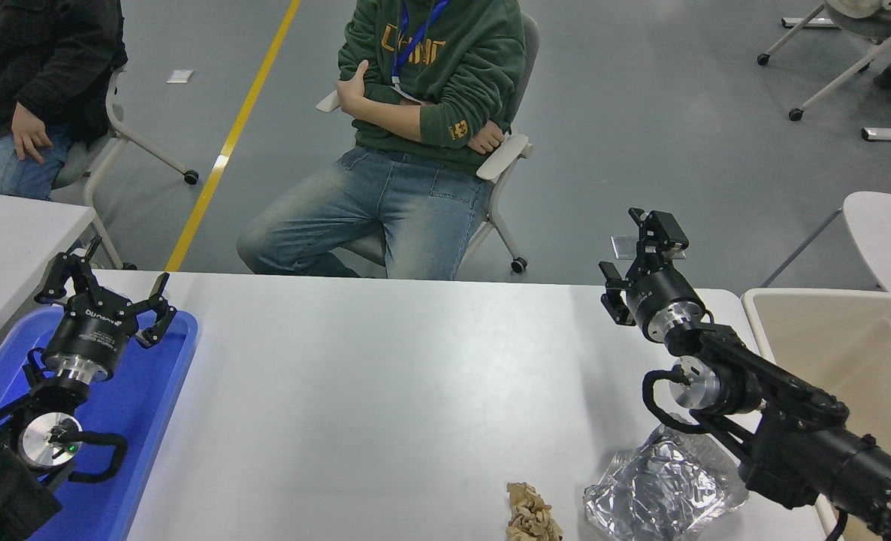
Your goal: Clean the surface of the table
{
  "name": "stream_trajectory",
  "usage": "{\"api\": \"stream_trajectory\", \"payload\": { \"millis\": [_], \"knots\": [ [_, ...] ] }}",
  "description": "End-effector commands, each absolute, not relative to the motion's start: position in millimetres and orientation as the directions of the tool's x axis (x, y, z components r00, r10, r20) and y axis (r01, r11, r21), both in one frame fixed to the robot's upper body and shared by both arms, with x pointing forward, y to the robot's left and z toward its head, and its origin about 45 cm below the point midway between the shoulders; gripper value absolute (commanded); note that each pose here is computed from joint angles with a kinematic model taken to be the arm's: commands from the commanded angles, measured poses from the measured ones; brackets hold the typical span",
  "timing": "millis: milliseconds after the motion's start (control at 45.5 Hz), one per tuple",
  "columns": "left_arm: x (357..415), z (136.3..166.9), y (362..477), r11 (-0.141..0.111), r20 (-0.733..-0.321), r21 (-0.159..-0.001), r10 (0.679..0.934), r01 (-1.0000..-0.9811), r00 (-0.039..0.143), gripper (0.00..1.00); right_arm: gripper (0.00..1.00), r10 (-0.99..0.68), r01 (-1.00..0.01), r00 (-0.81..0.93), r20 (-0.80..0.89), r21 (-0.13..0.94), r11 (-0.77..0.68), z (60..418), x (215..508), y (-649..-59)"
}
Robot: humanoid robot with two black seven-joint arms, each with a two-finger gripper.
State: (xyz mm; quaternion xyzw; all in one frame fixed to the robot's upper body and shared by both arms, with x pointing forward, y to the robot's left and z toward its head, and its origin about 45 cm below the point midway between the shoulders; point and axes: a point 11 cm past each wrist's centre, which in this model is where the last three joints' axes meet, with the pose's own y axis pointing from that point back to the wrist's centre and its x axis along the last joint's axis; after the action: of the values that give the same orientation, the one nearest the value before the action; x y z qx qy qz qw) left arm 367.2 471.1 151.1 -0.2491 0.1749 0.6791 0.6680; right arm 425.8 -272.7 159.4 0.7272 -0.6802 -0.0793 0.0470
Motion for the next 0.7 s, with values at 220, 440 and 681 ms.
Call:
{"api": "stream_trajectory", "payload": {
  "millis": [220,440,681],
  "knots": [
    [367.4,151.3,471.1,-0.046,-0.572,-0.096,0.820,-0.9943,0.017,1.00,0.98,-0.859,-0.939,0.315,0.404,0.266,-0.219,169,377,-343],
    [367.4,151.3,471.1,-0.046,-0.572,-0.096,0.820,-0.9943,0.017,1.00,0.98,-0.751,-0.898,0.425,0.505,0.336,-0.283,181,338,-367],
    [367.4,151.3,471.1,-0.046,-0.572,-0.096,0.820,-0.9943,0.017,1.00,0.98,-0.614,-0.825,0.553,0.563,0.476,-0.306,178,286,-398]
  ]
}}
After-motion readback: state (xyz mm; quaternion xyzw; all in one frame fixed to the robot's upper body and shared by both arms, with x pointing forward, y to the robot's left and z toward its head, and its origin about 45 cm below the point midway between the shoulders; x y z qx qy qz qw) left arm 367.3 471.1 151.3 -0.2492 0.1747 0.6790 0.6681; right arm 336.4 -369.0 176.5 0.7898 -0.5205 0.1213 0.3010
